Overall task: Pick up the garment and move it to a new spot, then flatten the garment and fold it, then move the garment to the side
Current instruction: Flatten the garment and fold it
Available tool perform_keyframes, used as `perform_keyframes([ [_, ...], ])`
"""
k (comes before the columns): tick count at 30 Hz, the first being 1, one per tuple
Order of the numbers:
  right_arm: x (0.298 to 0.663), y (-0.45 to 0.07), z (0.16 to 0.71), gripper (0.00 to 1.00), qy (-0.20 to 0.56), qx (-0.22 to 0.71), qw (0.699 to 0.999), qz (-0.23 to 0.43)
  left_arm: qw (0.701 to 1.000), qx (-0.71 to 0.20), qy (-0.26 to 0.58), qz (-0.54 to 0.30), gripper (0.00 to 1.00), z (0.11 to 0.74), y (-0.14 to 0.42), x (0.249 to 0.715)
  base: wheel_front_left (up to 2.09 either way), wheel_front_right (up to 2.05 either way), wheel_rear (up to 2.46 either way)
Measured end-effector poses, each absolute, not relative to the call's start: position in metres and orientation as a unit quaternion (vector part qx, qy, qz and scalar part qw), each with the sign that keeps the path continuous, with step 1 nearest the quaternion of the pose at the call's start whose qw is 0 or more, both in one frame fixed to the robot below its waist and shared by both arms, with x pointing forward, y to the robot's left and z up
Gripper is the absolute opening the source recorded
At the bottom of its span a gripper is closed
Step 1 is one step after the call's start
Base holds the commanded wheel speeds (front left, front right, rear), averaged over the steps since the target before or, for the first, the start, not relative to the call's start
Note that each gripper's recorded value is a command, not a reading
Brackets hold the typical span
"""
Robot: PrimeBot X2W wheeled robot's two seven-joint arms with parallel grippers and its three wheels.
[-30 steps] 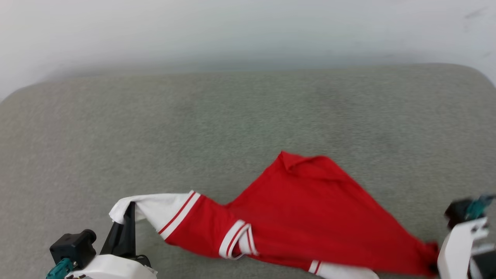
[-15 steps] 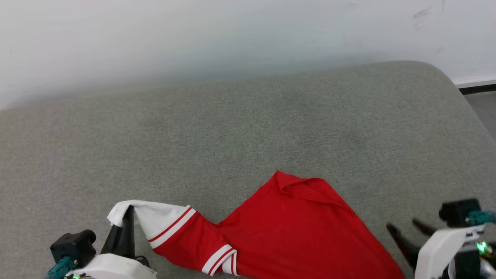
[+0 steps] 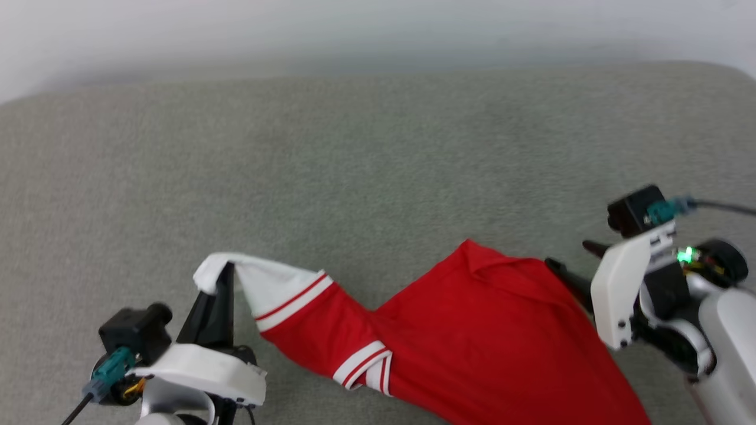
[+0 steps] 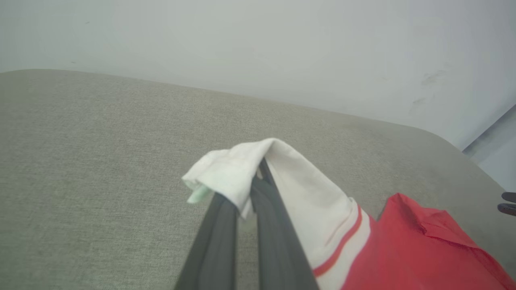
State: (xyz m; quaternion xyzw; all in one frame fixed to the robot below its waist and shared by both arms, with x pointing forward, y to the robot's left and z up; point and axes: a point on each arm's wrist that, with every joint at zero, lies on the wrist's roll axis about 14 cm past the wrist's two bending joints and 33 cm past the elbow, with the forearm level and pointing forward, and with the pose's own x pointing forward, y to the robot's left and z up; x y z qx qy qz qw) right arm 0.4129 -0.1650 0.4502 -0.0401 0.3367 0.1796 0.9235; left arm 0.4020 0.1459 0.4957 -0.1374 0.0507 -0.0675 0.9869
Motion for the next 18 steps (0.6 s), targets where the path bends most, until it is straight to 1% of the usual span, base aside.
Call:
perform_keyframes([
  [3, 0.428, -0.155, 0.438, 1.0, 0.384, -0.068, 0.899, 0.2, 0.987, -0.139, 0.045, -0.071, 0.0, 0.495, 0.145, 0.41, 0.0, 0.0, 0.0],
  [5, 0.435, -0.146, 0.427, 1.0, 0.41, -0.07, 0.884, 0.214, 0.986, -0.141, 0.046, -0.071, 0.0, 0.492, 0.144, 0.413, 0.0, 0.0, 0.0],
  [11, 0.435, -0.115, 0.379, 1.0, 0.497, -0.077, 0.826, 0.256, 0.986, -0.144, 0.058, -0.059, 0.0, 0.476, 0.151, 0.421, 0.0, 0.0, 0.0],
  [14, 0.437, -0.109, 0.366, 1.0, 0.521, -0.081, 0.807, 0.266, 0.986, -0.143, 0.067, -0.051, 0.0, 0.467, 0.156, 0.421, 0.0, 0.0, 0.0],
  [15, 0.436, -0.107, 0.363, 0.77, 0.53, -0.077, 0.801, 0.267, 0.986, -0.142, 0.072, -0.048, 0.0, 0.463, 0.158, 0.42, 0.0, 0.0, 0.0],
  [16, 0.436, -0.106, 0.361, 0.34, 0.534, -0.08, 0.798, 0.269, 0.986, -0.142, 0.075, -0.046, 0.0, 0.461, 0.159, 0.42, 0.0, 0.0, 0.0],
  [17, 0.437, -0.106, 0.359, 0.1, 0.538, -0.081, 0.794, 0.27, 0.986, -0.142, 0.075, -0.045, 0.0, 0.46, 0.16, 0.42, 0.0, 0.0, 0.0],
  [18, 0.436, -0.106, 0.358, 0.0, 0.542, -0.081, 0.791, 0.271, 0.986, -0.144, 0.074, -0.045, 0.0, 0.46, 0.16, 0.42, 0.0, 0.0, 0.0],
])
